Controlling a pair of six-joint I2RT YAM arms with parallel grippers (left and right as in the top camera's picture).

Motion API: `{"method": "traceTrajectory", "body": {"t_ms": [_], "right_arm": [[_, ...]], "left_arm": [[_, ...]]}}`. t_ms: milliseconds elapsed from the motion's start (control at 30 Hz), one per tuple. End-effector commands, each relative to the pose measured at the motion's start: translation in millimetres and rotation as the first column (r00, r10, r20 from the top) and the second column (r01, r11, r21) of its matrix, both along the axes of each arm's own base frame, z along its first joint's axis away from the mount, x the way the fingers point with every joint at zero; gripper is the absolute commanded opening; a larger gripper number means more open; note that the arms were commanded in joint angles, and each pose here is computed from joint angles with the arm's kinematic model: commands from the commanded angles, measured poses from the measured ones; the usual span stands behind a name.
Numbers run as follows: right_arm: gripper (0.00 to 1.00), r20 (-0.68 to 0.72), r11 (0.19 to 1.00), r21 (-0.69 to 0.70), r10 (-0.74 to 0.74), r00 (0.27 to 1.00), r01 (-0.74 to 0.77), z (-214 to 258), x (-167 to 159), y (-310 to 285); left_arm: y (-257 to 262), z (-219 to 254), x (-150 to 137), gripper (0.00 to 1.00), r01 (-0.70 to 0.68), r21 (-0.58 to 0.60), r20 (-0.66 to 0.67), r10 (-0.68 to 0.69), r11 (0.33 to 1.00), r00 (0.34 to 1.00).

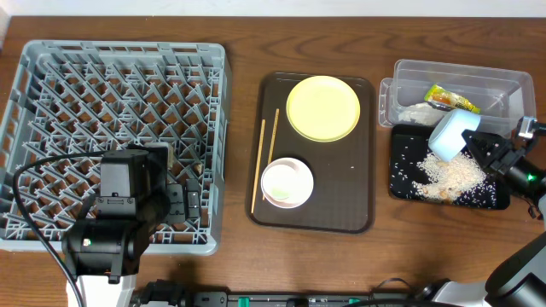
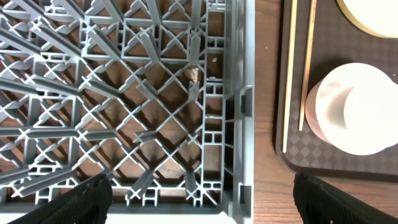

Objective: Sort waste into correct bins and load items into the dishwasher

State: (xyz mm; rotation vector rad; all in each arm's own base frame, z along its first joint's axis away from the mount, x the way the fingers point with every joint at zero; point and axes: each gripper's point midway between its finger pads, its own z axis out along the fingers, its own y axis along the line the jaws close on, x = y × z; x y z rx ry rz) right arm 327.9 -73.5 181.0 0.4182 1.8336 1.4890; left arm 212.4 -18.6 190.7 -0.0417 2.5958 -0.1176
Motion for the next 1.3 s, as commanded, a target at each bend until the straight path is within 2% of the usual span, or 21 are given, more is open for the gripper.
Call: {"method": "traceTrajectory", "body": {"t_ms": [0, 733, 900, 933, 1000, 1033, 1267], "right_arm": [[0.01, 0.053, 0.999, 0.027, 0.017, 0.998, -0.018, 8, -4, 1], [0.01, 0.023, 1.0, 0.025, 0.007, 1.0, -0.007, 4, -3, 0], [0.01, -0.142, 0.998, 0.018, -0.055, 0.988, 0.058, -16, 2, -7], [0.01, -0.129, 0.998, 0.02, -0.05, 0.99, 0.053, -15, 2, -7], [0.01, 0.035, 0.999, 0.032, 0.015, 0.999, -0.016, 8, -1, 0], [0.01, 0.055, 0.999, 0.027, 0.026, 0.998, -0.028, 10, -1, 2], [0.01, 0.007, 0.999, 0.031, 0.018, 1.0, -0.018, 5, 2, 3]], "left_arm": [[-1, 7, 2, 0.95, 0.001, -0.013, 0.017, 0.0, 1.0, 1.0], [-1, 7, 2, 0.95, 0.001, -0.013, 0.017, 0.0, 1.0, 1.0], [-1, 7, 2, 0.95, 0.001, -0.013, 0.017, 0.0, 1.0, 1.0], [-1, 7, 2, 0.95, 0.001, -0.013, 0.017, 0.0, 1.0, 1.0], [-1, 7, 2, 0.95, 0.001, -0.013, 0.017, 0.0, 1.0, 1.0], [-1, 7, 2, 0.95, 0.001, -0.013, 0.017, 0.0, 1.0, 1.0], [-1, 7, 2, 0.95, 0.001, -0.013, 0.017, 0.0, 1.0, 1.0]]}}
